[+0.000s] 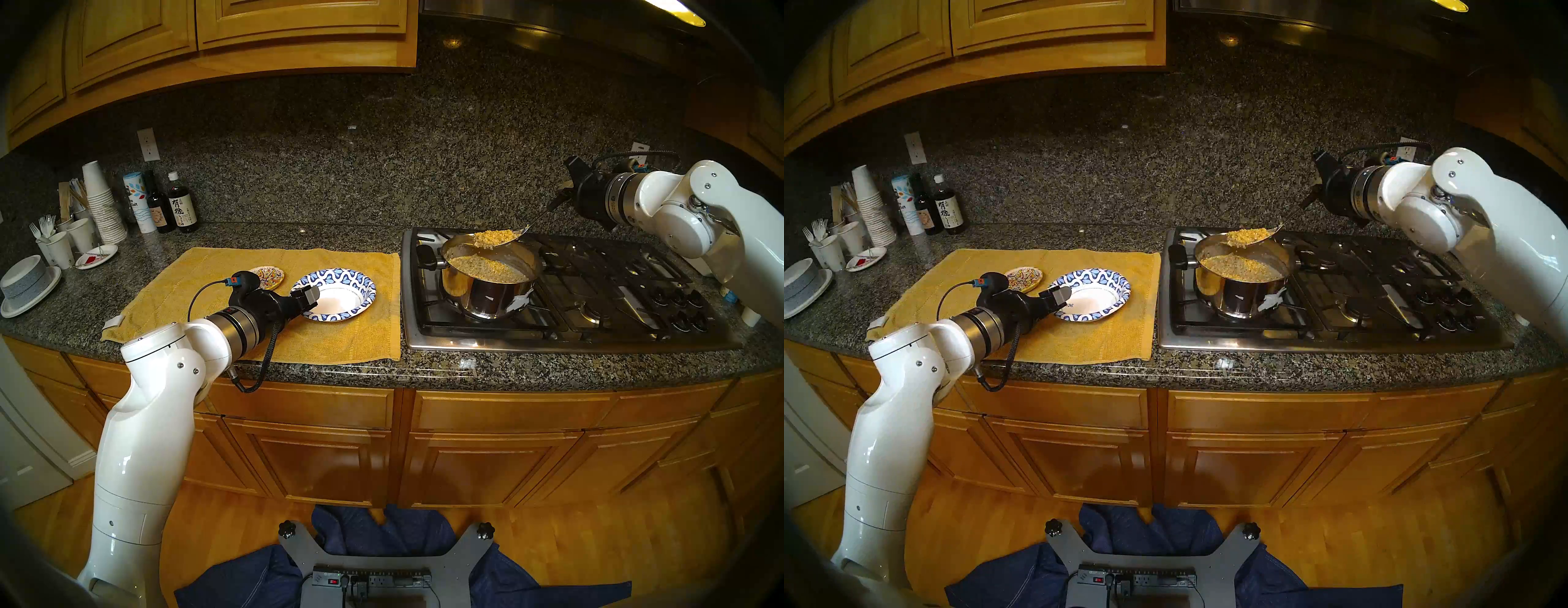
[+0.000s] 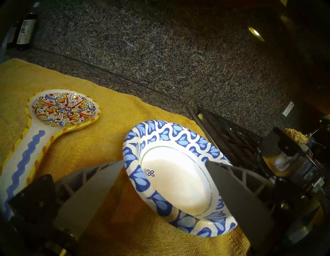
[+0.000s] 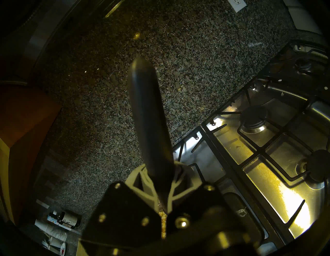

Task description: Scoop oatmeal into bowl

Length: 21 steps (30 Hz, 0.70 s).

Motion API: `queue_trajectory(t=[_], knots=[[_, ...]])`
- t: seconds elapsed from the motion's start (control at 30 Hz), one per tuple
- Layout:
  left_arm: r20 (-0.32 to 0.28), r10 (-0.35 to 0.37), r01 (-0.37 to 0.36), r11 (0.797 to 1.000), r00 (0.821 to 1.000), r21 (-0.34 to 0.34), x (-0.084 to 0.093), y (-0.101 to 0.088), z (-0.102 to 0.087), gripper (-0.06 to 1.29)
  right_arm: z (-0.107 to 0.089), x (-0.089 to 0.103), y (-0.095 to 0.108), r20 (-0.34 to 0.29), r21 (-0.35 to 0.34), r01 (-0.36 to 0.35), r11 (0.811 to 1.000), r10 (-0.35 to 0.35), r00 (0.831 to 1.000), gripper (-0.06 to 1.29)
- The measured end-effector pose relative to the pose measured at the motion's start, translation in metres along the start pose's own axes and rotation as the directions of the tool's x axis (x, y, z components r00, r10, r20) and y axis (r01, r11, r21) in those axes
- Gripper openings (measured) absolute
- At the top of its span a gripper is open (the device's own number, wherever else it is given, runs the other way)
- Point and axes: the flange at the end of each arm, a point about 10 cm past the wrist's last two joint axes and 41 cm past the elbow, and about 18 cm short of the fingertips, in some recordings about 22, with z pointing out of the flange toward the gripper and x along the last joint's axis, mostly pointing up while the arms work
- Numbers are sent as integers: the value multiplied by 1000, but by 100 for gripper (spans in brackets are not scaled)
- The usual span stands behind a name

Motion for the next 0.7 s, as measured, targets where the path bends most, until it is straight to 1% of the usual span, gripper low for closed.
queue_trajectory(t=[0.47, 0.5, 0.53, 0.57, 0.6, 0.7], knots=[[-7, -3, 3, 1000, 1000, -3, 1, 0, -1, 124, 0, 0, 0, 0, 0, 0, 1000, 0, 1000, -2], [-8, -4, 4, 1000, 1000, -2, 1, -1, -1, 121, 0, 0, 0, 0, 0, 0, 1000, 0, 1000, -2], [-8, -4, 4, 1000, 1000, -2, 1, -1, -1, 116, 0, 0, 0, 0, 0, 0, 1000, 0, 1000, -2], [-8, -4, 4, 1000, 1000, -2, 1, -1, -1, 104, 0, 0, 0, 0, 0, 0, 1000, 0, 1000, -2], [-8, -4, 4, 1000, 1000, -1, 1, -1, -1, 98, 0, 0, 0, 0, 0, 0, 1000, 0, 1000, -2], [-8, -5, 5, 1000, 1000, -1, 1, -1, -2, 65, 0, 0, 0, 0, 0, 0, 1000, 0, 1000, -2]])
